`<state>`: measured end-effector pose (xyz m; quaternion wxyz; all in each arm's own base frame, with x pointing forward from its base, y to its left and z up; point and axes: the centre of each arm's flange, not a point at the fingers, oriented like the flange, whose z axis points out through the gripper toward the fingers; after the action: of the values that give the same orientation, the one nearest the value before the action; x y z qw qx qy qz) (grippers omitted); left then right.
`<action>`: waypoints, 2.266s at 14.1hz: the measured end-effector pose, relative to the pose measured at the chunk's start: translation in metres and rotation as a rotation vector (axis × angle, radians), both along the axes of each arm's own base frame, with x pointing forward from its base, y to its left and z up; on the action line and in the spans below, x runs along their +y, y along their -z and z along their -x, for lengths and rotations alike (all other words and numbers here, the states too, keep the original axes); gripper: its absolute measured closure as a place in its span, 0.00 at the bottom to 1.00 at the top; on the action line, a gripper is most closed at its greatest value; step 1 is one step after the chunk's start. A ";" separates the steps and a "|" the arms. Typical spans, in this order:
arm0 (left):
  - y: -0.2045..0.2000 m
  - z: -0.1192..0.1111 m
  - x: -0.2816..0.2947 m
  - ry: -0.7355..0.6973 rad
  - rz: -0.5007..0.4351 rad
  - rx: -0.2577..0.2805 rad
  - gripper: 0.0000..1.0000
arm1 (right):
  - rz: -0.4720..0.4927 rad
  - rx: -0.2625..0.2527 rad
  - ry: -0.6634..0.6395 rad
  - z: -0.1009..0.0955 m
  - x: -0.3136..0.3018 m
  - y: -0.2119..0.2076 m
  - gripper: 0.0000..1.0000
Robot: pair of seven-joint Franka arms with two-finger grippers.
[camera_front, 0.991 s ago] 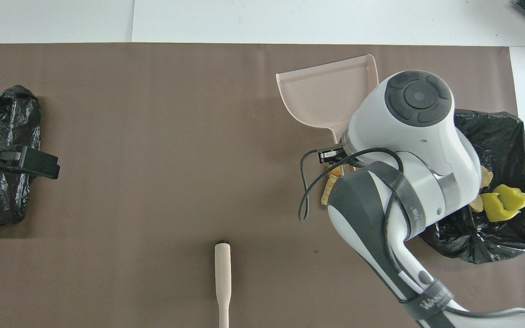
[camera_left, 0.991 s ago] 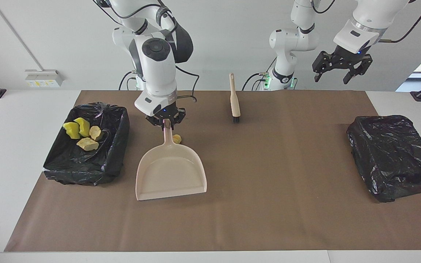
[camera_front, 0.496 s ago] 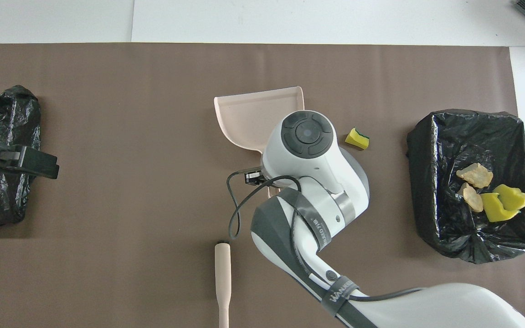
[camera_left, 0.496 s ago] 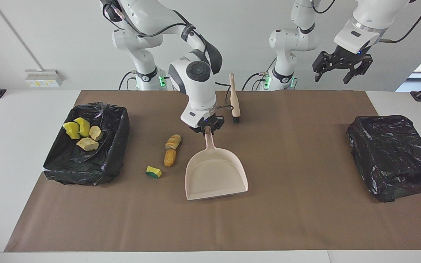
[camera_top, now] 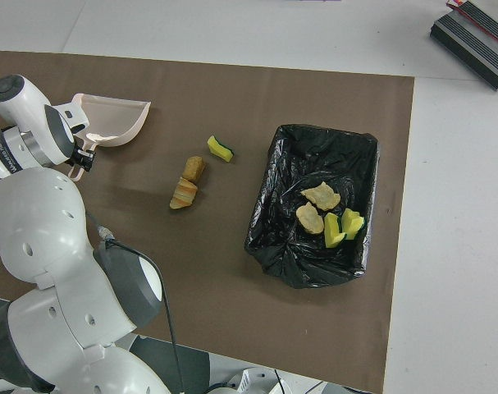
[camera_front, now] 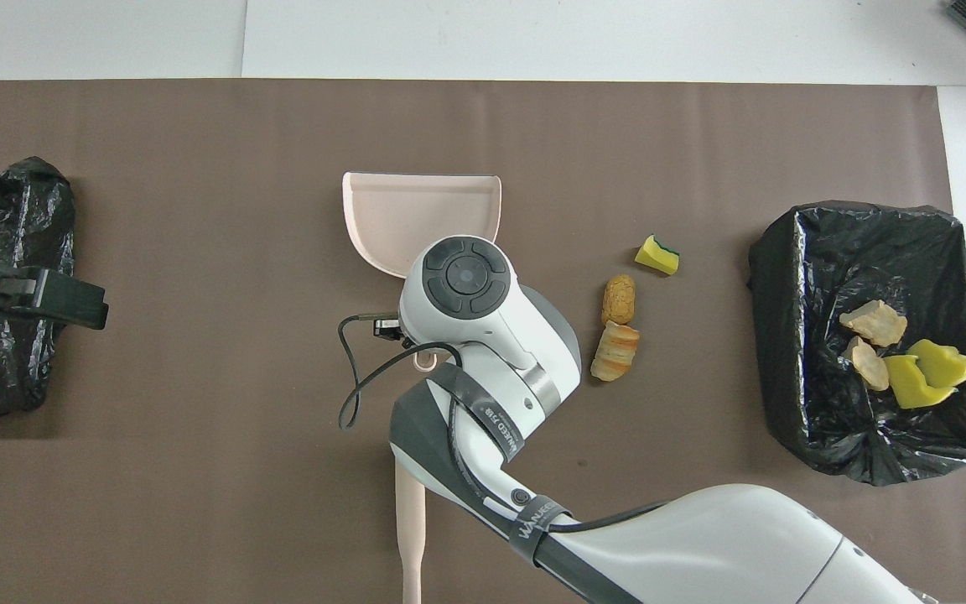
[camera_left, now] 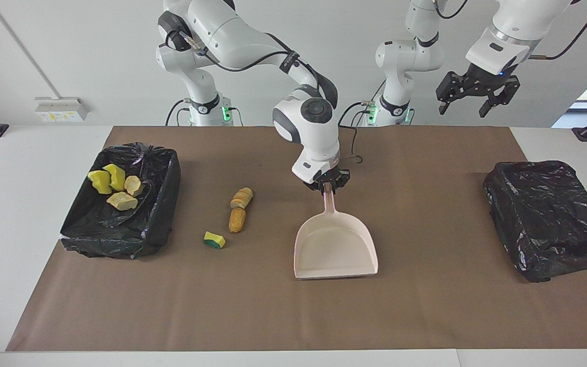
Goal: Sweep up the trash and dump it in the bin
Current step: 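Bring the dustpan back and set it on the table with the right gripper, then reach the left gripper toward the dustpan handle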
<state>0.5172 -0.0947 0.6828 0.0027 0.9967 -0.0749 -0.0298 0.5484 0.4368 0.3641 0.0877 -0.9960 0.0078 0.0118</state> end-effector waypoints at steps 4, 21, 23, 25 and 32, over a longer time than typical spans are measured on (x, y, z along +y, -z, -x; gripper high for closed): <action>0.000 0.000 0.000 0.000 0.000 0.000 0.00 | 0.004 0.003 -0.015 -0.003 0.011 0.021 0.68; 0.066 -0.014 -0.077 -0.004 0.027 -0.108 0.00 | 0.142 0.186 -0.067 0.189 0.066 -0.045 0.00; 0.109 -0.014 -0.115 0.019 0.034 -0.112 0.00 | 0.117 0.190 -0.079 0.240 0.066 -0.032 0.00; 0.143 -0.016 -0.141 0.042 0.036 -0.098 0.00 | 0.119 0.185 -0.101 0.293 0.059 -0.016 0.00; 0.276 -0.015 -0.248 0.044 0.011 -0.113 0.00 | 0.149 0.145 -0.130 0.341 0.035 0.014 0.00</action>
<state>0.5325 -0.3423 0.4063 0.0035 0.9949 -0.0969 0.0268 0.2073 0.4721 0.3496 0.0118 -0.9947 -0.0494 0.0891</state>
